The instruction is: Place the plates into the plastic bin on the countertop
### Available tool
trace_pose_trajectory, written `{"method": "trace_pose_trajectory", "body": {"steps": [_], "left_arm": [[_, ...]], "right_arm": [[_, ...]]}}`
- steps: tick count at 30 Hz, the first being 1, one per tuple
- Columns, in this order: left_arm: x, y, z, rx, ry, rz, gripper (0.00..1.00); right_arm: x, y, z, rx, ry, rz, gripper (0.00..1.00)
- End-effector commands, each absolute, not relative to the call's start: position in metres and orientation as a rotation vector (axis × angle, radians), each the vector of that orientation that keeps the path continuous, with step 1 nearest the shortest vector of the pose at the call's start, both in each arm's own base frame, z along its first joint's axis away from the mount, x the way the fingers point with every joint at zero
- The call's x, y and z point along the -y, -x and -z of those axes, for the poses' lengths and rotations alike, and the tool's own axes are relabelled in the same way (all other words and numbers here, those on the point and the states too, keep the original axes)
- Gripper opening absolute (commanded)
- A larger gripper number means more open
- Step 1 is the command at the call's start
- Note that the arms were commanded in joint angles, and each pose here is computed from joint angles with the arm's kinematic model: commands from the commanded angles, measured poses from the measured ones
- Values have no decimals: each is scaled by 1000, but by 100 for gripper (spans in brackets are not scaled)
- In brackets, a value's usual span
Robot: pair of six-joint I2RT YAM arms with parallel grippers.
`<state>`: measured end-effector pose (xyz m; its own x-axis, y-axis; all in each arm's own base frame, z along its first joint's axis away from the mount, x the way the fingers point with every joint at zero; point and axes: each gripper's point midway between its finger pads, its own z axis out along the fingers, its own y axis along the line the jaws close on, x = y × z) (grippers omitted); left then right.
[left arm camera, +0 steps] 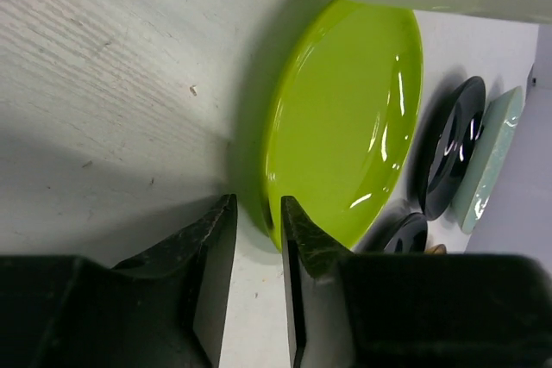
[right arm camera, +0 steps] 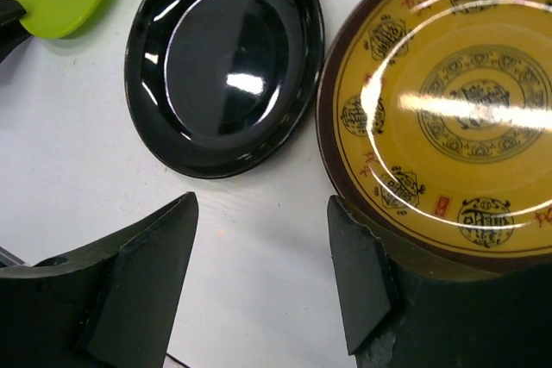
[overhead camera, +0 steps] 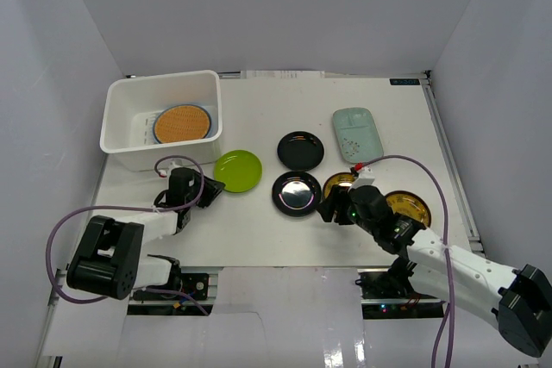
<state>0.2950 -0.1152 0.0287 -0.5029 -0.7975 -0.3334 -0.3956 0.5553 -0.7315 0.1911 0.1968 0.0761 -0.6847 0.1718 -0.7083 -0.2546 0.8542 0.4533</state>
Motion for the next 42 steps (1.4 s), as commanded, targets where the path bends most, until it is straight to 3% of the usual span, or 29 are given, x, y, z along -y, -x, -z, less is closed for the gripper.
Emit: {"method": "trace_pose_trajectory", "body": {"steps": [1,7,10,22,30,35,39,42], "left_arm": [[107,-309,-34,-2072,941,706,33],[102,-312,-31,-2066,939,665,17],[101,-312,-32,-2063,932,654,0],[102,-284,-83,-2036,769,699,0],[128,-266,-190,-1926,543,925,0],[113,-290,-298,-1737,428,812,0],[103,-323,-339,-1688,416,710,0],[88,-344,-351,-1662,465,646,0]], "right_arm": [[-195,-195,-76,-2192,-121,-744,70],[-206,-183,-53,-2219,-265,-904,73],[-212,-183,-49,-2218,-303,-951,73],[-221,-197,-46,-2192,-388,-972,65],[-222,-205,-31,-2227,-414,-901,57],[-225,-211,-23,-2241,-425,-875,50],[-232,-216,-20,-2250,-432,-880,36],[-232,-218,-24,-2238,-412,-873,16]]}}
